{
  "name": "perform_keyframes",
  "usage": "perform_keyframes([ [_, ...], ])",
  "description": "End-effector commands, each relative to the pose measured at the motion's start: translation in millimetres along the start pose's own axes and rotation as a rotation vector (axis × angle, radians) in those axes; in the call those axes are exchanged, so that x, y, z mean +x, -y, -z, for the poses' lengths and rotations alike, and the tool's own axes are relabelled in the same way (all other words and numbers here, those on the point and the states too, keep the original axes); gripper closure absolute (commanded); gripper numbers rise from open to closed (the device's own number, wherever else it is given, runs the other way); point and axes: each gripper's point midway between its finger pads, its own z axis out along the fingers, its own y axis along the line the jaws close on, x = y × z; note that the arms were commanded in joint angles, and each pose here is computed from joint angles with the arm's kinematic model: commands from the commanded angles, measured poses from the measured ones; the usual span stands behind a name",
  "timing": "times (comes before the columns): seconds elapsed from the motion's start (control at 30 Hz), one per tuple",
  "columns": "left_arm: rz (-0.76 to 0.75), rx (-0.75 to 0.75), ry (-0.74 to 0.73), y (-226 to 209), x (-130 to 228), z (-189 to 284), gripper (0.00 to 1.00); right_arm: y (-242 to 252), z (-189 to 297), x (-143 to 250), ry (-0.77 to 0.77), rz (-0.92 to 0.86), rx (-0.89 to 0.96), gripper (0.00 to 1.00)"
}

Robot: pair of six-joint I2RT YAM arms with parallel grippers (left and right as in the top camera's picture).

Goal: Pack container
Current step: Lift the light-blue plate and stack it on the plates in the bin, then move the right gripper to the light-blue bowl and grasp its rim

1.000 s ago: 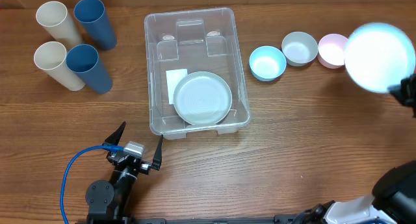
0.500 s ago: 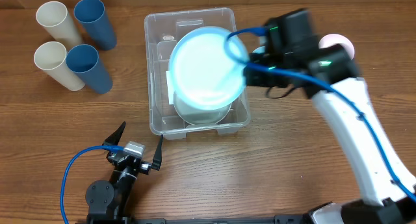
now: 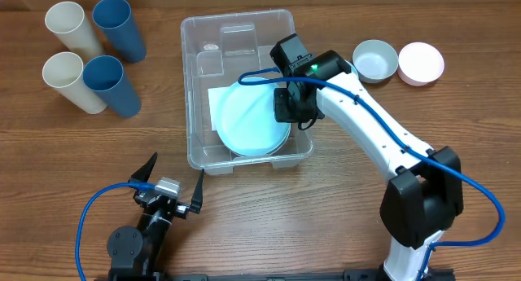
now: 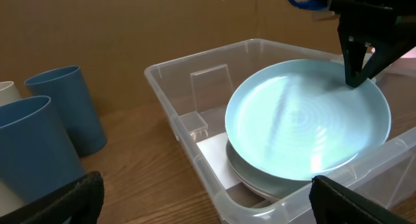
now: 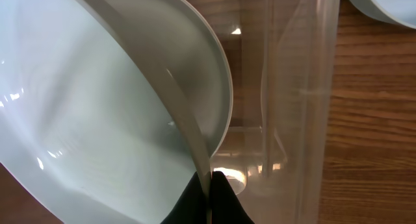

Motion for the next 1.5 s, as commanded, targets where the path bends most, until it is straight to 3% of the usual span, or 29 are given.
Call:
perform_keyframes([
  [0.0, -0.012, -0.01, 0.003, -2, 0, 0, 0.0, 2, 0, -1, 0.007, -0.009, 0.012, 0.91],
  [0.07, -0.012, -0.01, 0.003, -2, 0, 0, 0.0, 3, 0, 0, 0.005, -0.005, 0.014, 0.49],
  [0.1, -0.012, -0.01, 0.003, -2, 0, 0, 0.0, 2, 0, 0, 0.004, 0.002, 0.013, 0.43],
  [0.43, -0.012, -0.01, 0.003, -2, 0, 0, 0.0, -3, 14, -4, 0.014, 0.071, -0.011, 0.46],
  [0.6, -0.012, -0.01, 0.003, -2, 0, 0, 0.0, -18, 109, -38, 0.195, 0.066, -0.092, 0.46],
  [0.7, -0.012, -0.01, 0.003, -2, 0, 0, 0.0, 20, 144, -50, 0.254, -0.075, -0.024, 0.46],
  [0.87, -0.012, -0.01, 0.003, -2, 0, 0, 0.0, 85, 119, -35, 0.118, -0.233, 0.095, 0.48],
  [1.0, -0.012, -0.01, 0.003, -2, 0, 0, 0.0, 110, 73, -14, -0.002, -0.277, 0.147, 0.48],
  [1.17, -0.012, -0.01, 0.003, -2, 0, 0, 0.0, 101, 40, 2, -0.07, -0.259, 0.123, 0.49],
  [1.47, -0.012, -0.01, 0.003, -2, 0, 0, 0.0, 48, 31, 20, -0.087, -0.117, 0.083, 0.5],
])
